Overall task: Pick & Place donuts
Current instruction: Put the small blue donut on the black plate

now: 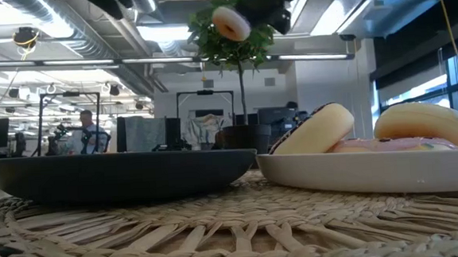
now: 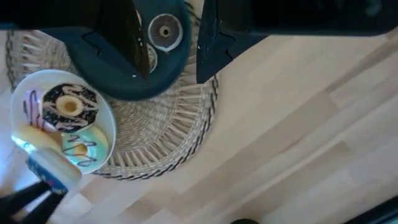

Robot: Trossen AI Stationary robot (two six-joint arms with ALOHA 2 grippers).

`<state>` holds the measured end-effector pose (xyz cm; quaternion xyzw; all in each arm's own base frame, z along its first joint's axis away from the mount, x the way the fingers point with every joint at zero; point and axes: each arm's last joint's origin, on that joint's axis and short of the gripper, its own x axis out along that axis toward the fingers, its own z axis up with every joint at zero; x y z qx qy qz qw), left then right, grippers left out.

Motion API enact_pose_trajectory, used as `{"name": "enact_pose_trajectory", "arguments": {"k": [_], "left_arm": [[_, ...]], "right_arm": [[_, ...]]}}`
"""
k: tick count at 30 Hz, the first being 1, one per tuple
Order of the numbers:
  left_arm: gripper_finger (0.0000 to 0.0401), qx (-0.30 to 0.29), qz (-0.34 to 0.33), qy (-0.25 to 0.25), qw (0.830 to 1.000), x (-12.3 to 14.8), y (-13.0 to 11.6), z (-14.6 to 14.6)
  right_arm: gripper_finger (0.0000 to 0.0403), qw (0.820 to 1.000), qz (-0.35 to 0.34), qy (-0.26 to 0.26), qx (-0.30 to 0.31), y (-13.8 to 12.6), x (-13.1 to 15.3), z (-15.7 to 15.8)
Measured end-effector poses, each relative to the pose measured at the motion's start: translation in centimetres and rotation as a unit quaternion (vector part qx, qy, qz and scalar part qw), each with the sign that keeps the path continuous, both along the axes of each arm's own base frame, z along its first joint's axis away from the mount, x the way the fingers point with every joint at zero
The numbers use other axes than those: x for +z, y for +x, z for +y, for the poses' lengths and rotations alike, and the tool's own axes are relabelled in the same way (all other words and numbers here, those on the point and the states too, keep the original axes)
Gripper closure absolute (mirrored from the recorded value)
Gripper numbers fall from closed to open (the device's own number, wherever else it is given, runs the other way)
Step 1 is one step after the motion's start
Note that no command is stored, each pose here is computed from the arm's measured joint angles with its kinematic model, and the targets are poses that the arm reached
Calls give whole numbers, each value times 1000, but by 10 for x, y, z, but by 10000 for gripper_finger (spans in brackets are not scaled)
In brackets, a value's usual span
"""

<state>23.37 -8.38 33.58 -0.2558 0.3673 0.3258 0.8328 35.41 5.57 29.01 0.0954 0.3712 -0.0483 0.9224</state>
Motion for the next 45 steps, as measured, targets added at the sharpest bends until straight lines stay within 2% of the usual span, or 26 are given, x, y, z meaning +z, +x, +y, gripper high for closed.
{"name": "enact_pose_trajectory", "arguments": {"k": [9,15,23,28,34,45], "left_arm": [[274,-7,66,22,998,-4,-12,2],[274,-17,144,16,989,-8,-25,5],[274,-44,218,50,974,-9,-36,10],[274,-82,234,69,966,-9,-36,10],[274,-109,245,80,960,-9,-36,10],[274,-119,249,84,958,-9,-36,10]], "right_arm": [[370,999,9,-2,31,49,-12,23],[370,999,13,0,43,84,-27,38],[370,999,41,12,26,118,-54,47],[370,997,74,20,14,128,-78,50],[370,992,119,32,-5,126,-98,57],[370,990,133,33,-13,123,-116,81]]}}
